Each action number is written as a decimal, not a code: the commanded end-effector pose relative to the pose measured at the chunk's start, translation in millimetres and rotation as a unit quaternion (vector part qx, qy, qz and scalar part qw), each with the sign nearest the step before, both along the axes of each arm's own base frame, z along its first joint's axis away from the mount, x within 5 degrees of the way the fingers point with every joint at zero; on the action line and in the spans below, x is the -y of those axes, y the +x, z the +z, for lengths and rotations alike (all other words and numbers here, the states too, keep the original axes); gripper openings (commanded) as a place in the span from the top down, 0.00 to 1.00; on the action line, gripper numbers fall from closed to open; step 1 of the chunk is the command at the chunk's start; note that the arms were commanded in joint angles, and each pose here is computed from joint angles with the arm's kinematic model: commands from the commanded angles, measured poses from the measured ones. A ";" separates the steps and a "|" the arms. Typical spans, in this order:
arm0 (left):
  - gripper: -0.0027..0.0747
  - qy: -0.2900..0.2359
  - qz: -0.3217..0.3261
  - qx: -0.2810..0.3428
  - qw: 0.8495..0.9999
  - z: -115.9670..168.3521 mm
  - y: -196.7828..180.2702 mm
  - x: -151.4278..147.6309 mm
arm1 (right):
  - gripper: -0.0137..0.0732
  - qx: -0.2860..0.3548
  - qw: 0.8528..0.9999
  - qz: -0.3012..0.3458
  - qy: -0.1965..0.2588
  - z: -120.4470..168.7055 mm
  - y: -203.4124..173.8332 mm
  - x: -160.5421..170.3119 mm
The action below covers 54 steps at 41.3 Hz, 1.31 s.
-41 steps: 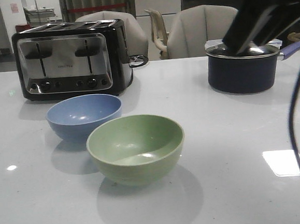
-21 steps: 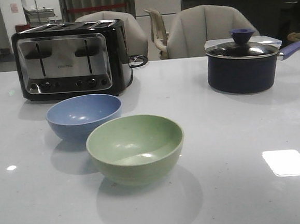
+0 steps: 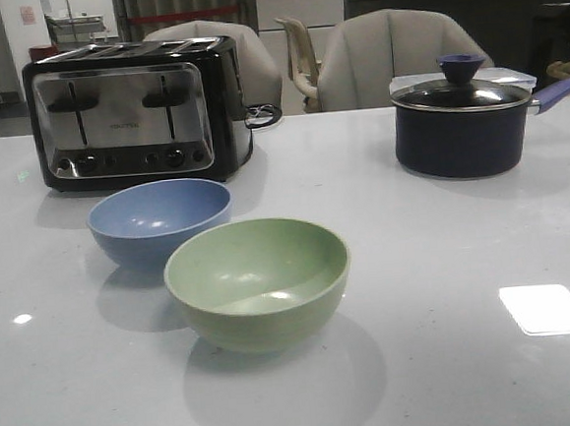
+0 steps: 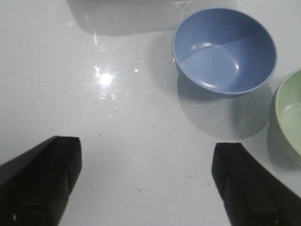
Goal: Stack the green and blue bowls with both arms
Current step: 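Lower the left gripper onto the rim of the blue bowl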
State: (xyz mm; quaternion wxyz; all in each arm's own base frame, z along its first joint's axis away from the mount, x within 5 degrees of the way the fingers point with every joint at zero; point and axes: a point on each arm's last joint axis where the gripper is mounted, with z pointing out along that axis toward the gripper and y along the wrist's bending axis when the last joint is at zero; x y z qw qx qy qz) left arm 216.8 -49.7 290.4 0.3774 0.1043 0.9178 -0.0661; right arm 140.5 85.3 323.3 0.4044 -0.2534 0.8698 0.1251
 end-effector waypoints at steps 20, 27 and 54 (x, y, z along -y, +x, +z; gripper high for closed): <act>0.17 -0.033 0.003 -0.045 0.998 -25.9 132.7 40.5 | 0.42 0.040 0.999 0.000 0.016 13.0 3.4 -1.3; 0.17 -0.031 0.002 -0.057 0.998 -41.8 157.8 48.3 | 0.42 0.040 0.999 0.000 0.016 13.0 3.4 -1.3; 0.55 -0.024 -0.010 -0.077 0.997 -78.0 189.3 68.1 | 0.42 0.040 0.999 0.000 0.016 13.0 3.4 -1.3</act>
